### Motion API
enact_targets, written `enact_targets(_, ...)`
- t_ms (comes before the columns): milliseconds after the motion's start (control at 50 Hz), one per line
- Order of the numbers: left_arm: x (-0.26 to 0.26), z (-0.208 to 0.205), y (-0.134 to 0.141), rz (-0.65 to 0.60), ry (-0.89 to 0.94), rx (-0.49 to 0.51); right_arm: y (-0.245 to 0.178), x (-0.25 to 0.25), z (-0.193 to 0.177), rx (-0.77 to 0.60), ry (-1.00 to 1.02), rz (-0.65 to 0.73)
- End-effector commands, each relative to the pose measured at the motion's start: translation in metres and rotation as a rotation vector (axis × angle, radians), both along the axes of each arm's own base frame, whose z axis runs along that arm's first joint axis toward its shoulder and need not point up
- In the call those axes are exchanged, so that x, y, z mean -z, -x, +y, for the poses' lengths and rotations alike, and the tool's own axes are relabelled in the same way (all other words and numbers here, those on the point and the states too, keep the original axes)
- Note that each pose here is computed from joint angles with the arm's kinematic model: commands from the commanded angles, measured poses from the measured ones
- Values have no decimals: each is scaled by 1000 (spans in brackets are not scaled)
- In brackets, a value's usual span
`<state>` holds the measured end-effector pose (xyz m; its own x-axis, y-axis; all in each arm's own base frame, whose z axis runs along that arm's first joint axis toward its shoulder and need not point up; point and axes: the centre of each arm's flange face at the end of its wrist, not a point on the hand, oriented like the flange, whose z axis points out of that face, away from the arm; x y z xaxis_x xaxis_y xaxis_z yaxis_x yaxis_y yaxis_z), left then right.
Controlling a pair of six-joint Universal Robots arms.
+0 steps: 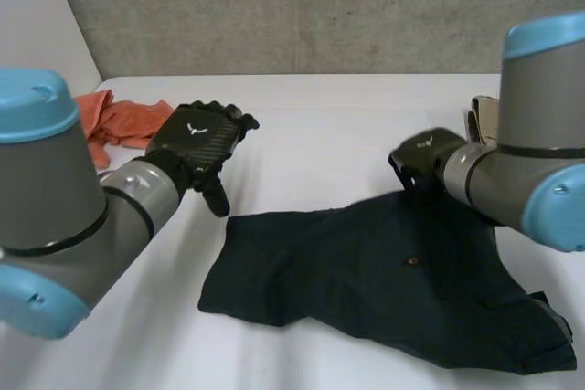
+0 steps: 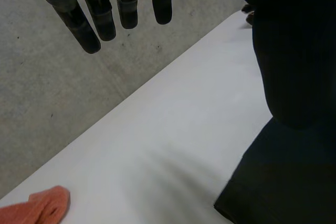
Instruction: Fold the laundry.
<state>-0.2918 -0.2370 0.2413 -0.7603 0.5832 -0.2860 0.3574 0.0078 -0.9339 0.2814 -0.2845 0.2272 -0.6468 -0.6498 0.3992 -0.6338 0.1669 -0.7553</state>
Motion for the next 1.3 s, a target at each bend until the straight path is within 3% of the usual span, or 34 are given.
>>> enact_targets(20,13,-27,16,-2,-13,17,-1,-59,53,-119,88,-64)
enact_targets(220,63,-29,42,-99,-216,95,14,-95,101,-167,147,-163)
enact_targets(340,74,-16,48,-149,-316,139,17,-88,101,-164,148,-177)
enact_targets(520,44,-28,38,-76,-247,11,28,-44,66,-53,6,-97)
enact_targets(740,49,-2,43,-132,-212,102,36,-21,17,104,-68,-31)
enact_targets(1080,31,11,36,-181,-109,85,20,37,-26,102,-348,35)
enact_targets(1200,31,-26,39,-180,-4,51,12,27,-54,124,-212,18)
enact_targets(1300,-30,-76,50,-46,304,-5,-1,-39,-96,166,203,-145)
